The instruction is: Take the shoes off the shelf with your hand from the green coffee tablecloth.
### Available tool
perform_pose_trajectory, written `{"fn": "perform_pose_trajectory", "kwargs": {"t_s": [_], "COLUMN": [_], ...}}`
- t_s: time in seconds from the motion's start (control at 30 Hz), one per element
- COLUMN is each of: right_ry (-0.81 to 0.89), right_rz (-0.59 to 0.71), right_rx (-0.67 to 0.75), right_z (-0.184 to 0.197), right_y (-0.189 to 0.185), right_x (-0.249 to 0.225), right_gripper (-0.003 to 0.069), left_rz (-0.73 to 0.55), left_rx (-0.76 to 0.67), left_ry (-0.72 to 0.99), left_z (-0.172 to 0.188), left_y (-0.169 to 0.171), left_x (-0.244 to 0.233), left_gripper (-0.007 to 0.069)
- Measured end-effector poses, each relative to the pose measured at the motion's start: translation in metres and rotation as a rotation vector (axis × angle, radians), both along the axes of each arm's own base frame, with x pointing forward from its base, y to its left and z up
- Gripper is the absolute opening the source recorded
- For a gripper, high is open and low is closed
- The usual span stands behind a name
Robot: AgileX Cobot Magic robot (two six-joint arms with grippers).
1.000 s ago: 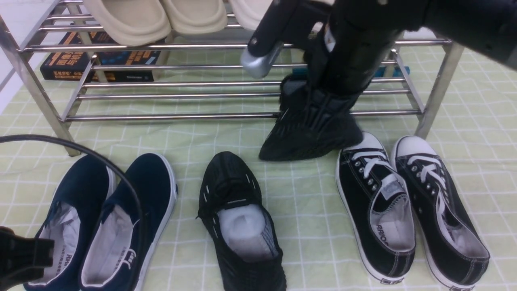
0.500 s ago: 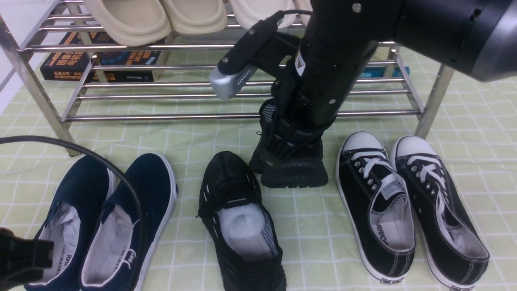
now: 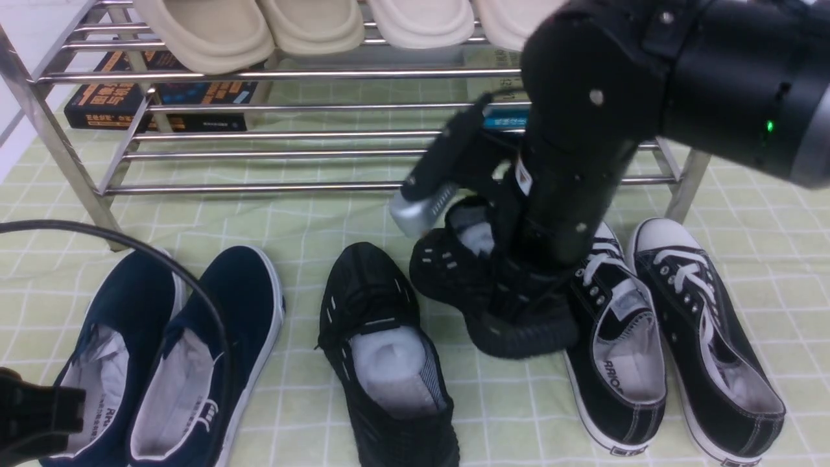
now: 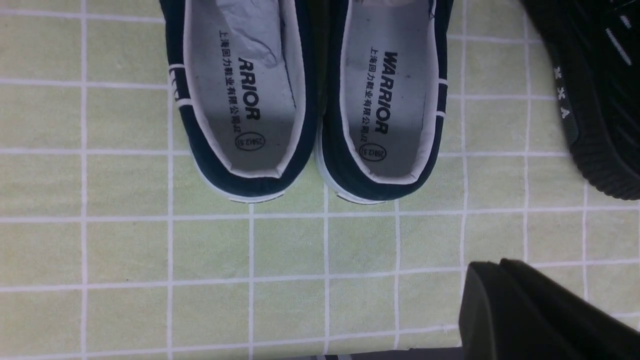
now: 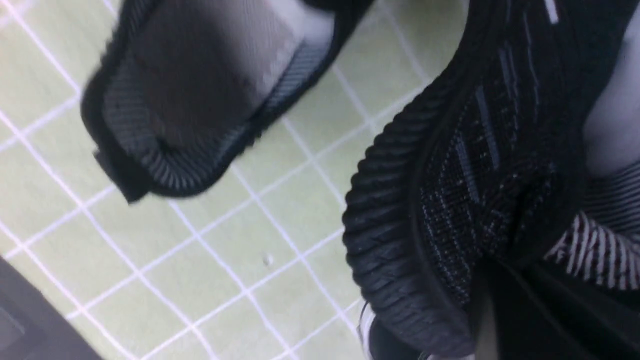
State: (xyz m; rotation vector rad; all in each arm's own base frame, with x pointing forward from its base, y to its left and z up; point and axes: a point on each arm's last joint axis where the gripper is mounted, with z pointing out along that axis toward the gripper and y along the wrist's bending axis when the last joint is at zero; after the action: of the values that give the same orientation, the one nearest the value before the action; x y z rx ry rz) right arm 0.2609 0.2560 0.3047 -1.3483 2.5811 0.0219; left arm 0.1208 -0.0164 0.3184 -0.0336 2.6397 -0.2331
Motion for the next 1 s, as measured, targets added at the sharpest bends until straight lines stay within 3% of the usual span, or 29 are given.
{"fn": "perform_pose_trajectory", "kwargs": {"t_s": [0.63, 0.83, 1.0], "right_ry": [0.13, 0.033, -0.099], "right_rz": [-0.066, -0.086, -0.091], "right_rx": [0.151, 0.273, 0.436], "right_z": [0.0, 0.055, 0.12], "right_y": [0.01, -0.013, -0.055], "right_x": [-0.012, -0.036, -0.078], "right_gripper": [0.0067, 0.0074, 0.0076], "left_rz": [-0.001, -0.001, 0.0], "left_rx": [0.023, 0.023, 0.023], "left_ry": [0.012, 0.012, 0.012], "left_z": [-0.001, -0.001, -0.001], "left_y": [0.002, 0.002, 0.002], "left_x": [-0.001, -0.001, -0.001], "left_gripper": [0.0037, 0.0039, 0.0043]}}
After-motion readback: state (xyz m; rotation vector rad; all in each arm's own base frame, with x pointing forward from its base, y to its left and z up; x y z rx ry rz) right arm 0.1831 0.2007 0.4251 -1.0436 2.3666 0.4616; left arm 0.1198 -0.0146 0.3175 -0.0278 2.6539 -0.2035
